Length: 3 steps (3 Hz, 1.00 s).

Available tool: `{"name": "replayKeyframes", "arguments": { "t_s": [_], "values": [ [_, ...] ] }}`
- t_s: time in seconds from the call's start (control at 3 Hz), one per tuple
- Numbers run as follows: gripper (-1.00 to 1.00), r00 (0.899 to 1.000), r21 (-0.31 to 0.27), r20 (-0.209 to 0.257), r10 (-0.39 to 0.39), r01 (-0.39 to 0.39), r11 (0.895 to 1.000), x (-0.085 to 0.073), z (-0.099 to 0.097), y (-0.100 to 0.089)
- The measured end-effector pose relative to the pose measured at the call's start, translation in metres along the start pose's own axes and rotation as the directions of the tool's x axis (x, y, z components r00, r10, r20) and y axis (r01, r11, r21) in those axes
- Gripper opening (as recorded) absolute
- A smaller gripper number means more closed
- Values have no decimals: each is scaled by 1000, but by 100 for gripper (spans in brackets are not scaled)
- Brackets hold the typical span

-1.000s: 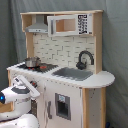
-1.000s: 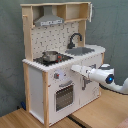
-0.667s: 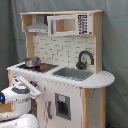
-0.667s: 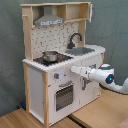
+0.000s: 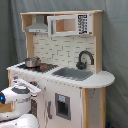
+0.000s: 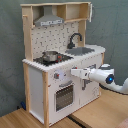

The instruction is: Play with the kitchen

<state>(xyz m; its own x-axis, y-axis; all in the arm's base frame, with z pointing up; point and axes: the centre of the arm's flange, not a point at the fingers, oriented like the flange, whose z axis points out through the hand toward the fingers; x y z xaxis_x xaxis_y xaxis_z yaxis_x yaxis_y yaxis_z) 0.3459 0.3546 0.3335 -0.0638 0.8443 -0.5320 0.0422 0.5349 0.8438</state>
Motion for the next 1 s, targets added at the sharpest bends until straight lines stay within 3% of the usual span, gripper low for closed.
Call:
{"name": "replayKeyframes", "arguments": {
  "t_s": [0.33, 0.67, 1.0],
  "values": [
    [-100, 993, 1, 1, -114, 114, 993, 0, 0, 0],
    [-100, 975, 4, 4, -221, 221, 975, -1, 0, -1],
    [-100, 973, 24, 6, -230, 230, 973, -2, 1, 0]
  ]
}}
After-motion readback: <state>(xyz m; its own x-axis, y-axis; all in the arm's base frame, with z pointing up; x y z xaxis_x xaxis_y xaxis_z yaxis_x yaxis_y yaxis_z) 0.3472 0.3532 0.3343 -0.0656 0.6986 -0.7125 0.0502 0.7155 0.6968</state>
